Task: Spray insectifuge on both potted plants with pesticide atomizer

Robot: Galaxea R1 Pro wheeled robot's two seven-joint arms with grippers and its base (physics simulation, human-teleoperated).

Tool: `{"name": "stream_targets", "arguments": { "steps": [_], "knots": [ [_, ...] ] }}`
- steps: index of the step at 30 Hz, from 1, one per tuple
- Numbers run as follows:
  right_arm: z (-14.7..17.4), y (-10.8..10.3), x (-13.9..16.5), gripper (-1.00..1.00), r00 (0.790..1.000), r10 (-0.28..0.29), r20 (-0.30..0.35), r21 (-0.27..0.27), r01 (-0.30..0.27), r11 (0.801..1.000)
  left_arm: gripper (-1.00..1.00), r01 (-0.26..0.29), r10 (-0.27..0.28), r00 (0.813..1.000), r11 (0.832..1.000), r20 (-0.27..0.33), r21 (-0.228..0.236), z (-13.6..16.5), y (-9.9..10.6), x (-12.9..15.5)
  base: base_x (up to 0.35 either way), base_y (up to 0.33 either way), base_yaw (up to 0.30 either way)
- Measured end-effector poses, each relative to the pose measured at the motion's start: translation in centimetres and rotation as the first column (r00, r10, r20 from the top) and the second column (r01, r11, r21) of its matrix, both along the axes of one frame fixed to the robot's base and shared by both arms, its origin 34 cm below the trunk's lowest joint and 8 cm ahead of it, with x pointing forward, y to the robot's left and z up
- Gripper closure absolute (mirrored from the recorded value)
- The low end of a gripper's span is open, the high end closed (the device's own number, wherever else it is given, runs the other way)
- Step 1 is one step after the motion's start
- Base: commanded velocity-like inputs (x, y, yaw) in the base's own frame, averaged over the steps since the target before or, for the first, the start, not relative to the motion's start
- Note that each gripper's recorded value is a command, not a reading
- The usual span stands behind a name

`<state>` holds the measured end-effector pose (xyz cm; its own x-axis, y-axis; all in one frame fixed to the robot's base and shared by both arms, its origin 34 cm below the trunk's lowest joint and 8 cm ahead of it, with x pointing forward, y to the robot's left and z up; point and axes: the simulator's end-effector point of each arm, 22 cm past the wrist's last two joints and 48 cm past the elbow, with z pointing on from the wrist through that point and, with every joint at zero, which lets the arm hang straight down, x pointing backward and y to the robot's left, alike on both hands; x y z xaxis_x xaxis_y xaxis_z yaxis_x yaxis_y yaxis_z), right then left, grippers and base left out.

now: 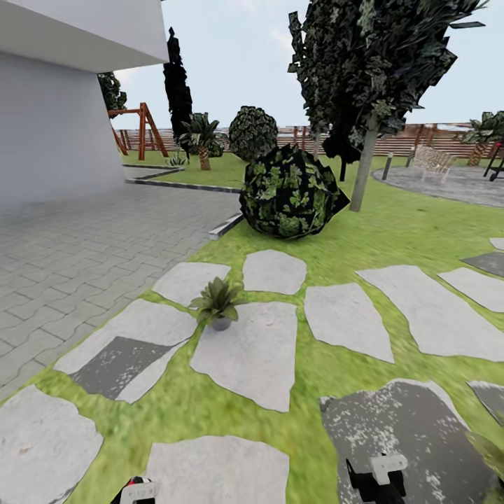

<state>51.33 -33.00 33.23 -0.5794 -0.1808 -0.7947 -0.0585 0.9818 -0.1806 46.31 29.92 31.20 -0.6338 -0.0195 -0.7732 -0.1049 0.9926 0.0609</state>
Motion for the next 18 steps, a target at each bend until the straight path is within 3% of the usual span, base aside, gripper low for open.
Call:
{"name": "stream_targets", "arguments": {
  "steps": [18],
  "knots": [
    [-0.01, 0.02, -0.01, -1.00, 1.000, 0.001, 0.000, 0.000, -0.001, 1.000, 1.00, 0.002, -0.002, 1.000, 1.000, -0.001, 0.000, -0.03, -0.04, -0.04, 0.284, 0.216, 0.000]
  ]
}}
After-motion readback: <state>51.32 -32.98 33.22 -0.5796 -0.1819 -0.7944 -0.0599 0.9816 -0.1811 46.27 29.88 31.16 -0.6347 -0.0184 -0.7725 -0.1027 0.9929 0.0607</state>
